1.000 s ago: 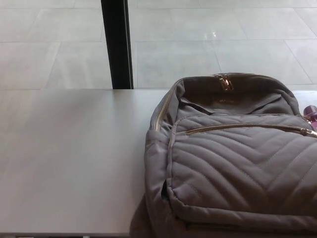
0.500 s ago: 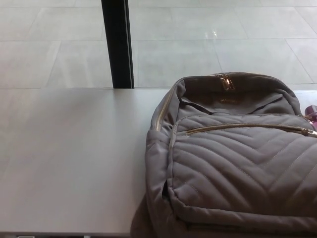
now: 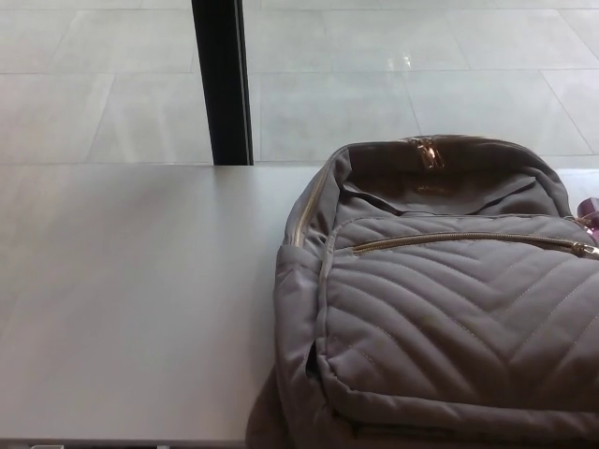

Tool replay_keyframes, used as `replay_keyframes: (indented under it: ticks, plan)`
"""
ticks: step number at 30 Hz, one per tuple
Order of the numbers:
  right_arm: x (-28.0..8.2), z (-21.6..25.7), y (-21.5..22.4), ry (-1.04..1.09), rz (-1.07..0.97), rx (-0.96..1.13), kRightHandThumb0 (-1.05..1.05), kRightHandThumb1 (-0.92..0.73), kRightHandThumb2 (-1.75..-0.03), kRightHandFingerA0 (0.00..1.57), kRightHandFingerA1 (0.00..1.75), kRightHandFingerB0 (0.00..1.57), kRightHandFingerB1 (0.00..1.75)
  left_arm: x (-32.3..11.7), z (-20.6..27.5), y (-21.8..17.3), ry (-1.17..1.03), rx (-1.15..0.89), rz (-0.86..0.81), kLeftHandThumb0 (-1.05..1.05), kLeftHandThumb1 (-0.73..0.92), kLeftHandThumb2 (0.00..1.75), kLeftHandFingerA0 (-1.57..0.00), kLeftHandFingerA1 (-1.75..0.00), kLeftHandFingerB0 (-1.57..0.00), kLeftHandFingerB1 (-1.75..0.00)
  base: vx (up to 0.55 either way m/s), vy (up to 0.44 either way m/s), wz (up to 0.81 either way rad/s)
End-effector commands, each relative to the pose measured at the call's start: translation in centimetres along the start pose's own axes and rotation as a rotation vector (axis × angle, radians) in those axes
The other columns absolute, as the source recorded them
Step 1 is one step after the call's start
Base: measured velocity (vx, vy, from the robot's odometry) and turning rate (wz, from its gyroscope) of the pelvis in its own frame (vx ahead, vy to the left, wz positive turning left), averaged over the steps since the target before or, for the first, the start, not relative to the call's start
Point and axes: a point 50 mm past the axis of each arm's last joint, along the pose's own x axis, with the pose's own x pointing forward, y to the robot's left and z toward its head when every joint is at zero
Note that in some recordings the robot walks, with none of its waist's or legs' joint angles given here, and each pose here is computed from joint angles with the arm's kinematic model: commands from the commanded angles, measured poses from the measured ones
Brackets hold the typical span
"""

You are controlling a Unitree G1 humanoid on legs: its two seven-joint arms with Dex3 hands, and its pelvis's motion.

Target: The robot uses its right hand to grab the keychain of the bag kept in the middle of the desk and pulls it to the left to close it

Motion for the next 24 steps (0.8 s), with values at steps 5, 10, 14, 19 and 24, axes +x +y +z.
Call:
replay_keyframes:
  ticks: [5, 10, 14, 19, 24]
  plan:
    - [1.4, 0.0, 3.3, 0.1, 0.191, -0.107, -0.71, -0.52, -0.88, 0.39, 0.59, 0.15, 0.43, -0.1, 0.4, 0.3, -0.035, 0.038, -0.003, -0.75, 0.68, 0.6, -0.49, -0.67, -0.33, -0.43, 0.0, 0.0, 0.0]
    - [1.9, -0.6, 3.0, 0.169, 0.196, -0.206, -0.64, -0.64, -0.59, 0.52, 0.57, 0.29, 0.32, -0.2, 0.4, 0.3, -0.035, 0.046, -0.008, -0.74, 0.51, 0.94, -0.45, -0.69, -0.28, -0.54, 0.0, 0.0, 0.0]
    - [1.9, -0.6, 2.6, 0.193, 0.184, -0.235, -0.56, -0.63, -0.59, 0.54, 0.6, 0.3, 0.35, -0.2, 0.4, 0.3, -0.036, 0.052, -0.01, -0.74, 0.69, 0.61, -0.47, -0.67, -0.3, -0.43, 0.0, 0.0, 0.0]
    - [1.7, -0.6, 2.3, 0.217, 0.149, -0.272, -0.51, -0.51, -0.83, 0.5, 0.66, 0.29, 0.48, -0.4, 0.1, 0.5, -0.03, 0.055, 0.001, -0.75, 0.52, 0.95, -0.45, -0.68, -0.25, -0.53, 0.0, 0.0, 0.0]
    - [1.3, 0.3, 1.2, 0.183, 0.137, -0.358, -0.5, -0.55, -0.85, 0.51, 0.62, 0.39, 0.52, -0.3, 0.1, 0.4, -0.015, 0.055, 0.002, -0.75, 0.52, 0.95, -0.48, -0.7, -0.28, -0.55, 0.0, 0.0, 0.0]
